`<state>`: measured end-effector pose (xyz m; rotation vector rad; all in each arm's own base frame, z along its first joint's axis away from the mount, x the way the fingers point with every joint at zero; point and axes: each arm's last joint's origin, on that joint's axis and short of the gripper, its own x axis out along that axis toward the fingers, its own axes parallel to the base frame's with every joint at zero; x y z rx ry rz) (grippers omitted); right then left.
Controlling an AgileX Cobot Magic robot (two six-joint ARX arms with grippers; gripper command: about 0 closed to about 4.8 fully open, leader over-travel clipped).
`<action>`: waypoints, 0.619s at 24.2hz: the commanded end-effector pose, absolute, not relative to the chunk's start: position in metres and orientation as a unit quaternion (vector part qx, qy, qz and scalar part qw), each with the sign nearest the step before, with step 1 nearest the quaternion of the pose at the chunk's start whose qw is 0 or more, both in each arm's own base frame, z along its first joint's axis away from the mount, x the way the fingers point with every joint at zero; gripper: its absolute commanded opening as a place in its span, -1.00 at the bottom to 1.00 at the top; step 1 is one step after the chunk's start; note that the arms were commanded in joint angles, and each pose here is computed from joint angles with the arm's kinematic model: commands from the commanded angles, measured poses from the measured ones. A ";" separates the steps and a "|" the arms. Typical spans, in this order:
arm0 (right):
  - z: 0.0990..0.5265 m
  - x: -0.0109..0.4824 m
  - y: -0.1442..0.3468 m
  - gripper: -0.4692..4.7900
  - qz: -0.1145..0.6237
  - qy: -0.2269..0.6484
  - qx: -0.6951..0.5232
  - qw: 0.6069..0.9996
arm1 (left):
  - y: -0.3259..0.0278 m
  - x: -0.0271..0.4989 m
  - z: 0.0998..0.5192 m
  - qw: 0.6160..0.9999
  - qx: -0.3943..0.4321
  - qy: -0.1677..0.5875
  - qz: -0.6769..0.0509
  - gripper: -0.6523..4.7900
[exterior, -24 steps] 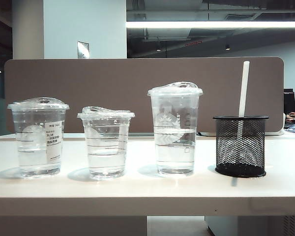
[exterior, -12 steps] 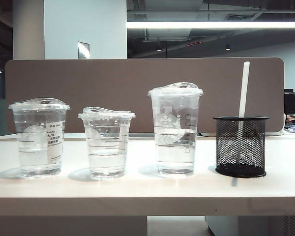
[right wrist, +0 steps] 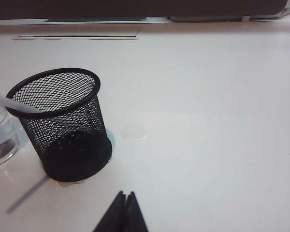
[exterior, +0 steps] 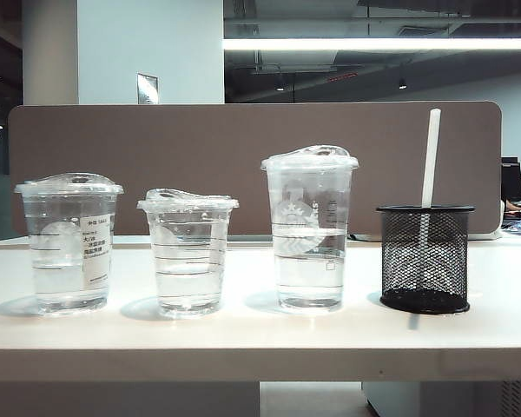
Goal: Pick up the straw and insert it into the small coffee cup.
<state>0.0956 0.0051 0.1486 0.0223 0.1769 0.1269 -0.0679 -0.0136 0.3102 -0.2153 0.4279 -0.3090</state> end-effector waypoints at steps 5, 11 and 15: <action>0.148 0.096 0.005 -0.82 0.065 0.084 0.011 0.994 | -0.015 -0.065 0.325 0.971 -0.033 0.124 -0.203 -0.68; 0.171 0.093 0.006 -0.83 0.068 0.058 0.219 0.972 | -0.020 -0.066 0.328 0.952 0.037 0.089 -0.289 -0.68; 0.232 0.075 0.003 -0.83 0.047 -0.044 0.155 0.986 | -0.019 -0.066 0.328 0.953 0.037 0.088 -0.288 -0.68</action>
